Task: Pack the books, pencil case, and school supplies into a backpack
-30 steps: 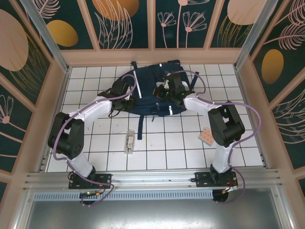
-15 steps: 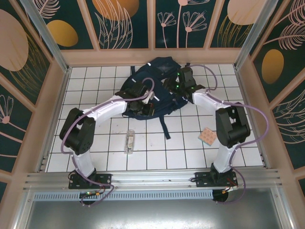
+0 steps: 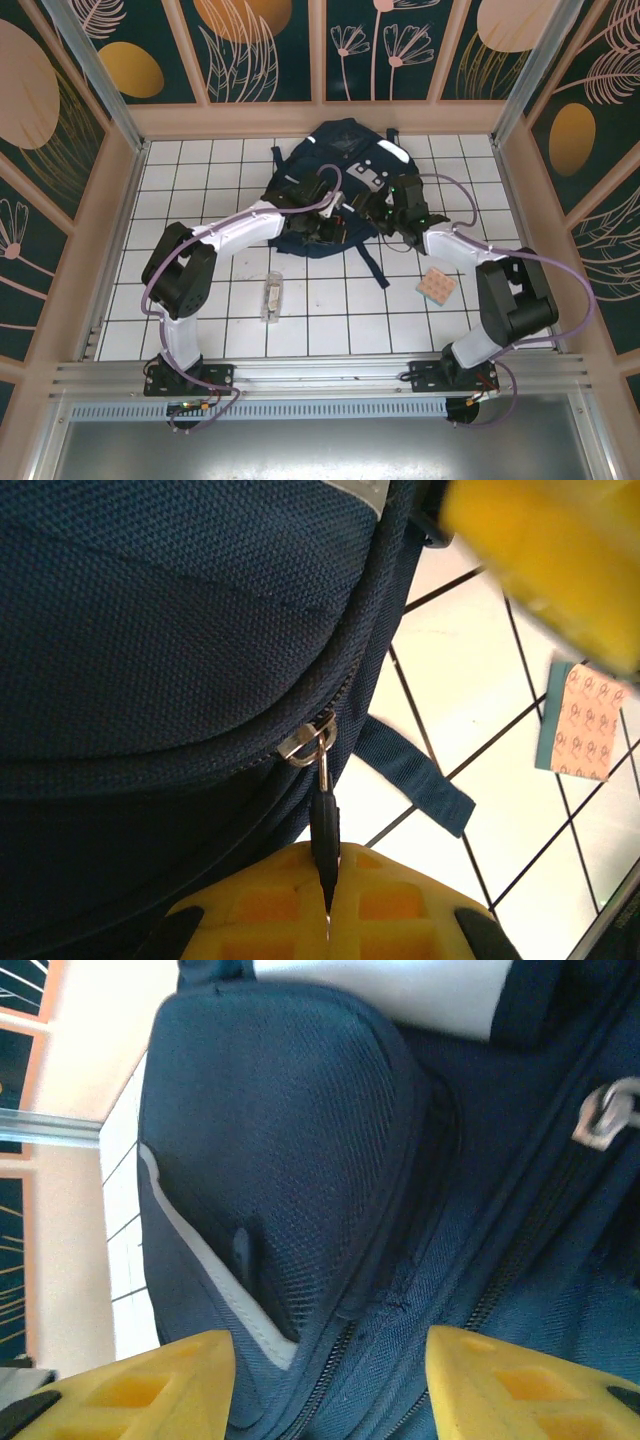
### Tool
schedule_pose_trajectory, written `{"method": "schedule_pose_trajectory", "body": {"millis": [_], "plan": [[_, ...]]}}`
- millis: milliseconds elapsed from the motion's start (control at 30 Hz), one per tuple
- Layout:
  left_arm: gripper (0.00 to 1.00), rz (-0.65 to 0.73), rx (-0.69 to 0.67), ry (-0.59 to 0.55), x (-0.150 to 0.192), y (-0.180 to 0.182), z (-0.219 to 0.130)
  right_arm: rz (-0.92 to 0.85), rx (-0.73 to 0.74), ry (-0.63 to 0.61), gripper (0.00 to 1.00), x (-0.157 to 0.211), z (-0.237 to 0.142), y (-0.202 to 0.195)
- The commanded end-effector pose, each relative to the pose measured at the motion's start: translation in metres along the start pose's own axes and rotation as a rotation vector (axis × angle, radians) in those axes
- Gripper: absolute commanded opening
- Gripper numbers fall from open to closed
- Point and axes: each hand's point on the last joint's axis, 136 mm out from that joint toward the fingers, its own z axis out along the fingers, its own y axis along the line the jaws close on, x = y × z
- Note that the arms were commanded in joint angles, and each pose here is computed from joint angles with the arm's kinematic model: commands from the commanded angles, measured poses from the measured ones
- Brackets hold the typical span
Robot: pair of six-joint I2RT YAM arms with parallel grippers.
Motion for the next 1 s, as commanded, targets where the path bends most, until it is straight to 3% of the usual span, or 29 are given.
{"method": "schedule_pose_trajectory", "body": {"millis": [0, 133, 267, 400, 600, 800, 967], "plan": [[0.00, 0.005, 0.077, -0.026, -0.001, -0.024, -0.007, 0.064, -0.151, 0.039, 0.51, 0.005, 0.015, 0.023], [0.00, -0.005, 0.057, -0.019, 0.006, -0.018, -0.005, 0.062, -0.199, 0.077, 0.40, 0.014, 0.033, 0.032], [0.00, 0.010, -0.061, -0.026, 0.010, 0.006, -0.005, 0.055, -0.153, 0.072, 0.00, 0.014, 0.040, 0.020], [0.00, 0.033, -0.221, 0.003, 0.019, 0.047, -0.013, 0.040, -0.091, 0.029, 0.00, 0.007, 0.030, -0.002], [0.00, -0.030, -0.318, 0.023, 0.033, 0.104, -0.045, -0.019, -0.012, -0.039, 0.00, -0.010, 0.014, -0.019], [0.00, -0.008, -0.473, 0.014, 0.028, 0.143, -0.069, -0.066, 0.016, -0.056, 0.00, -0.020, 0.012, -0.019], [0.00, -0.037, -0.519, 0.039, 0.030, 0.166, -0.069, -0.111, 0.055, -0.105, 0.00, -0.036, 0.009, -0.018]]}}
